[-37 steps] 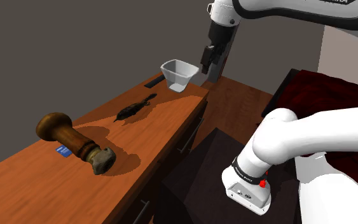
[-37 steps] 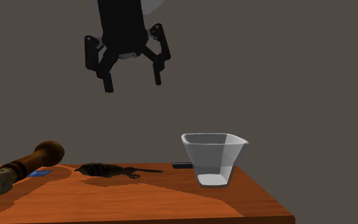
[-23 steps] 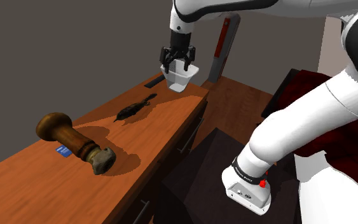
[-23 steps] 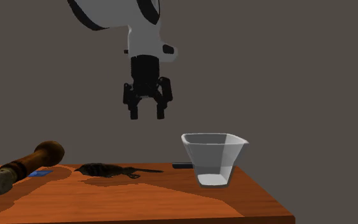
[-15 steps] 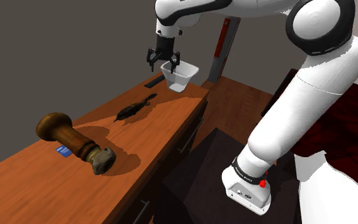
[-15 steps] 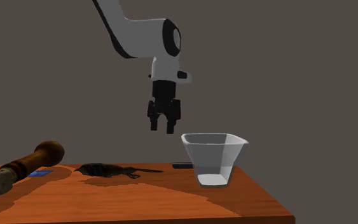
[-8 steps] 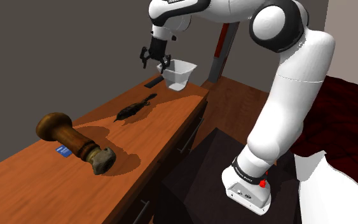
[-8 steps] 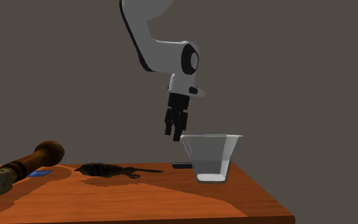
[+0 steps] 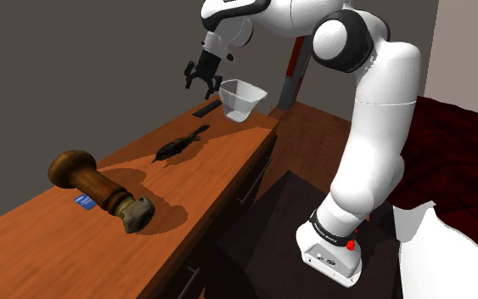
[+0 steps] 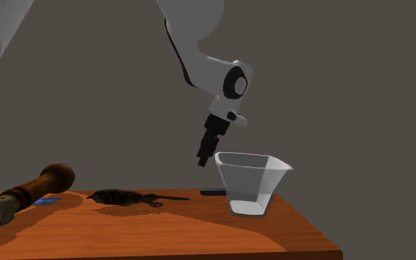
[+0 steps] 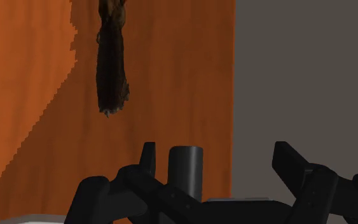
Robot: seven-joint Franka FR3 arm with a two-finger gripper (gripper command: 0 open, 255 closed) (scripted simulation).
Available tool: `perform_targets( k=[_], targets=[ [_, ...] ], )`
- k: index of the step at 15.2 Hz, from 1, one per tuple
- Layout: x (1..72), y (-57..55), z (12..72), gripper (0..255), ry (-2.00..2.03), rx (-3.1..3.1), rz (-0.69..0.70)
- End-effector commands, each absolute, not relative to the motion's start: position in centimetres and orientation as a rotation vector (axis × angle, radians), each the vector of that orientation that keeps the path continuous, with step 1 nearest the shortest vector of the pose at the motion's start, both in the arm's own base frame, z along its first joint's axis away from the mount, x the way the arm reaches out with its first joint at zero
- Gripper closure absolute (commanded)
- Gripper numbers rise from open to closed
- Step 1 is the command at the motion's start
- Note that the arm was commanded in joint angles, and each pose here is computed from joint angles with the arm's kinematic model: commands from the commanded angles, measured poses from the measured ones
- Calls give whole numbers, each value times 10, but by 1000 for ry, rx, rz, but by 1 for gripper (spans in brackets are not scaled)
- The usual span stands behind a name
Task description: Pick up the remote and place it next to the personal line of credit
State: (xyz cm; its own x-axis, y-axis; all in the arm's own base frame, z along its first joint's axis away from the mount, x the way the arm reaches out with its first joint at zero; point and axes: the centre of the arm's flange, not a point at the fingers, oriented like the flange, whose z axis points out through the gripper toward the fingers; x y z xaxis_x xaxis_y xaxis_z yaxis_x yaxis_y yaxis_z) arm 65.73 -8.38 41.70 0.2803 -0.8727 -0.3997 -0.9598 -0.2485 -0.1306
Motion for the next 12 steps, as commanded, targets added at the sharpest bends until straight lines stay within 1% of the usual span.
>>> perform_targets(
  k=[1,9,10,11,12],
  targets=[
    [662,-93,407,0,1699,-2227,327],
    [680,-145,363,0,1874,-2296,227],
    [663,-105,397,0,1741,-2038,492],
    [663,-105,397,0,1741,-2038,492],
    [665,-109,392,0,1759,-2072,461]
  ],
)
